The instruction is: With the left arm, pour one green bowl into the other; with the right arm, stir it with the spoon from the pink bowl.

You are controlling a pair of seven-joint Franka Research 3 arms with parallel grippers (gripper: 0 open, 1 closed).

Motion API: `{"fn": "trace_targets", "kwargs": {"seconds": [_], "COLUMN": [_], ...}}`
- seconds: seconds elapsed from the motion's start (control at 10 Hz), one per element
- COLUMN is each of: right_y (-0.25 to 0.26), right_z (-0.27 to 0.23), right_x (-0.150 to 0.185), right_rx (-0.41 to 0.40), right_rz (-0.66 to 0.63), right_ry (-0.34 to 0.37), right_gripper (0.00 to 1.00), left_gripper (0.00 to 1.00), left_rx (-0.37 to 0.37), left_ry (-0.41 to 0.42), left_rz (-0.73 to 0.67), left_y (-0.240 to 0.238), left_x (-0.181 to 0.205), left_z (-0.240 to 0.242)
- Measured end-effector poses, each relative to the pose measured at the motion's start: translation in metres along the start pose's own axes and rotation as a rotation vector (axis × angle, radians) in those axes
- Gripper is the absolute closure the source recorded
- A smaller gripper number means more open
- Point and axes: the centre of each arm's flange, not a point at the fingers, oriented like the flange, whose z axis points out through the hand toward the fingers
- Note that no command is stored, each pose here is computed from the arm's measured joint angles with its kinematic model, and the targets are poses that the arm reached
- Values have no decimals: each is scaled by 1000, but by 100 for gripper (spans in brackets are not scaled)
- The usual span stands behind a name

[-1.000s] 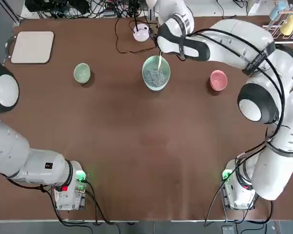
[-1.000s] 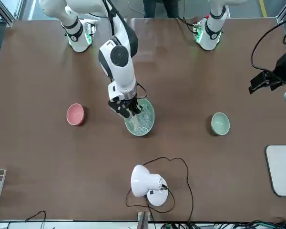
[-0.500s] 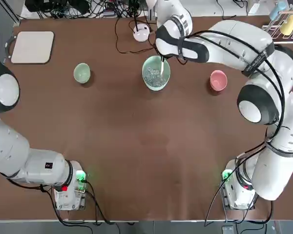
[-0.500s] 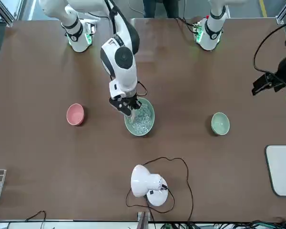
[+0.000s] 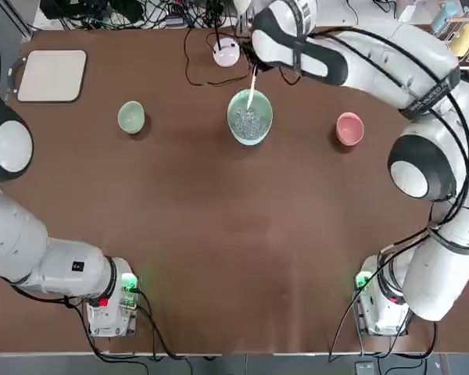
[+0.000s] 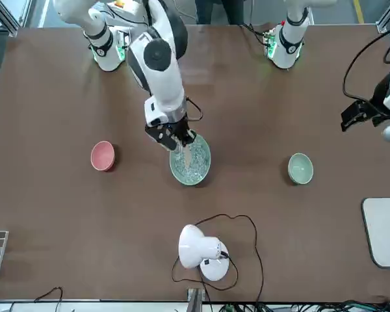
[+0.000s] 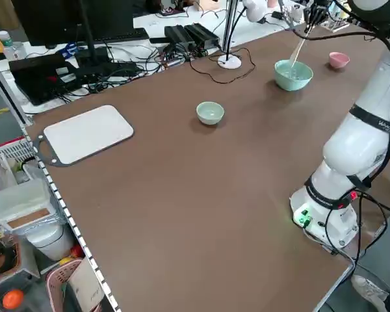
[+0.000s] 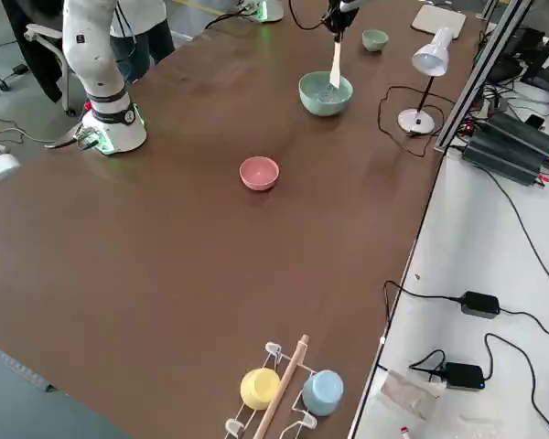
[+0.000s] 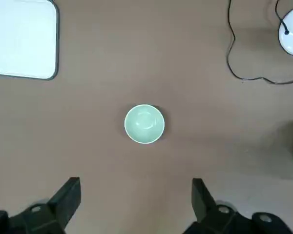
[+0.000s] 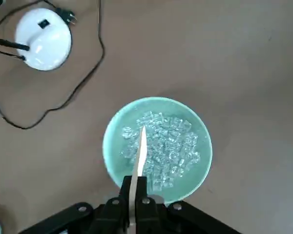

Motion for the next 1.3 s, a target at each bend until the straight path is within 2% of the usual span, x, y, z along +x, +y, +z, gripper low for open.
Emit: {"fn": "trace_targets", "kwargs": {"seconds": [0.2, 0.4, 0.6, 0.9, 1.1, 1.3], "right_y": [16, 53, 109, 185, 249, 320], "right_z": [-34, -74, -97, -78, -54, -31], "right_x": [25, 81, 138, 189, 229, 261], "right_rx": [21, 44, 50, 63, 159, 264], "right_rz": [1, -21, -73, -198, -323, -396], "right_ry": [-33, -76, -86, -157, -242, -293], "right_gripper": [95, 95, 95, 95, 95, 95], "left_gripper": [0, 0, 0, 0, 0, 0], "left_rx": [1, 1, 1, 0, 1, -11], "left_ry": [2, 4, 5, 8, 8, 19], "left_rz": [-1, -4, -5, -4, -6, -14], "left_y": [0, -2, -3, -3, -5, -9], "left_x": [1, 2, 2, 2, 2, 5], "left_z": [1, 1, 1, 0, 0, -1]}}
